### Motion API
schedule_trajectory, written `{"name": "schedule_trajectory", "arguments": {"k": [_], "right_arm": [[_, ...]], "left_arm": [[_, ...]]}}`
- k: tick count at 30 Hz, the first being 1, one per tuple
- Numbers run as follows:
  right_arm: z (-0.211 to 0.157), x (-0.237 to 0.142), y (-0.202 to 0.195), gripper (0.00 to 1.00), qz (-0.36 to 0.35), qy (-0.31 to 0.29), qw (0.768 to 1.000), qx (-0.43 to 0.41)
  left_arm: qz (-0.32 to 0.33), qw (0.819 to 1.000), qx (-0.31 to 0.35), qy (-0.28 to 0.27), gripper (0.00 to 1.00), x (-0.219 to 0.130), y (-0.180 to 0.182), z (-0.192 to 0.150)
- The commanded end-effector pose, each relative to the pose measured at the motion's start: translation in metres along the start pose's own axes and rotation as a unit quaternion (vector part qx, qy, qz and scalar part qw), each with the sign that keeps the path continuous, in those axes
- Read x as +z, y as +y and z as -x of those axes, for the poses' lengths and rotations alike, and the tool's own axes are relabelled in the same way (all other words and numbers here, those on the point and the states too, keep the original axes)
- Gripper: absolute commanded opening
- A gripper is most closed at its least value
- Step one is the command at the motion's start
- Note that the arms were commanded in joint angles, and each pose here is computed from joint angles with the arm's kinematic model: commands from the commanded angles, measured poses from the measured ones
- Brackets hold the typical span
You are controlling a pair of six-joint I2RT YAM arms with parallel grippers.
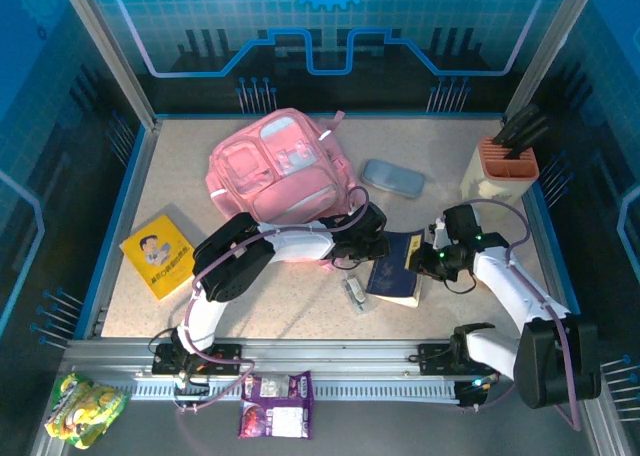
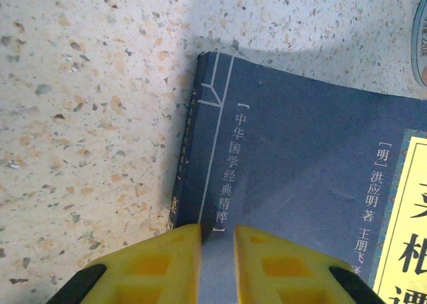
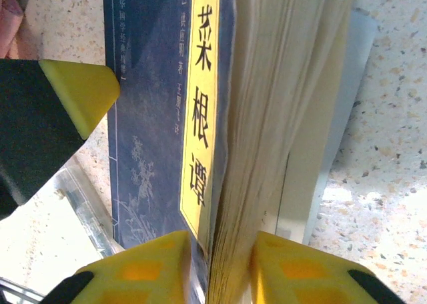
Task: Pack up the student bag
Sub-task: Pick up the book from the center of the table.
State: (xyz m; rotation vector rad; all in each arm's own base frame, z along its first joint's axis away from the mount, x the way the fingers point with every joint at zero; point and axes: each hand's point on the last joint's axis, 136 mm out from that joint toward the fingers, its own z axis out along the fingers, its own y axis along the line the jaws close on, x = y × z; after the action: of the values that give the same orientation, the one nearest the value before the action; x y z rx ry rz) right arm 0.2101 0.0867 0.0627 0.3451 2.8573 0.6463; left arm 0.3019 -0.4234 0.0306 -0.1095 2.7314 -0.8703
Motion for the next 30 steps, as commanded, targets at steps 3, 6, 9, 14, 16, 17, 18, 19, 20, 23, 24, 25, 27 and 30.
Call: {"name": "schedule_trajectory", "arguments": {"k": [3,6,9,14,16,17,18,19,20,23,24,25,27,30], "right_arm": [[0.006,-0.007,0.016,0.20,0.045,-0.010,0.999,-0.005],[0.006,-0.008,0.017,0.15,0.052,-0.010,0.999,-0.002],[0.007,-0.010,0.017,0.11,0.052,-0.014,0.999,-0.001],[0.010,-0.021,0.024,0.04,0.066,-0.032,0.997,-0.003],[0.012,-0.030,0.029,0.03,0.074,-0.044,0.996,-0.009],[0.013,-0.034,0.032,0.02,0.079,-0.049,0.996,-0.013],[0.015,-0.040,0.036,0.01,0.083,-0.055,0.995,-0.015],[0.017,-0.046,0.041,0.01,0.090,-0.060,0.994,-0.021],[0.018,-0.051,0.045,0.00,0.098,-0.064,0.993,-0.026],[0.021,-0.069,0.060,0.00,0.119,-0.076,0.989,-0.039],[0.022,-0.077,0.066,0.00,0.130,-0.081,0.987,-0.045],[0.022,-0.085,0.073,0.00,0.142,-0.087,0.985,-0.051],[0.025,-0.100,0.086,0.00,0.165,-0.101,0.979,-0.064],[0.025,-0.116,0.103,0.00,0.200,-0.105,0.971,-0.076]], "left_arm": [[0.009,1.000,0.004,0.014,0.21,0.009,0.005,-0.006],[0.008,1.000,0.005,0.012,0.21,0.009,0.004,-0.005],[0.009,1.000,0.005,0.013,0.21,0.009,0.004,-0.005],[-0.008,1.000,0.002,-0.001,0.29,-0.002,-0.006,0.003],[-0.026,1.000,0.004,-0.009,0.35,-0.014,-0.018,0.010],[-0.033,0.999,0.005,-0.014,0.36,-0.021,-0.021,0.015],[-0.043,0.999,0.007,-0.022,0.38,-0.030,-0.026,0.019],[-0.055,0.998,0.007,-0.031,0.41,-0.040,-0.031,0.024],[-0.064,0.997,0.007,-0.038,0.43,-0.049,-0.034,0.028],[-0.093,0.994,0.006,-0.052,0.52,-0.076,-0.038,0.036],[-0.105,0.993,0.004,-0.055,0.54,-0.085,-0.038,0.039],[-0.120,0.991,0.002,-0.057,0.57,-0.094,-0.039,0.041],[-0.140,0.988,0.007,-0.062,0.64,-0.111,-0.037,0.044],[-0.170,0.983,0.009,-0.069,0.74,-0.138,-0.033,0.049]]}}
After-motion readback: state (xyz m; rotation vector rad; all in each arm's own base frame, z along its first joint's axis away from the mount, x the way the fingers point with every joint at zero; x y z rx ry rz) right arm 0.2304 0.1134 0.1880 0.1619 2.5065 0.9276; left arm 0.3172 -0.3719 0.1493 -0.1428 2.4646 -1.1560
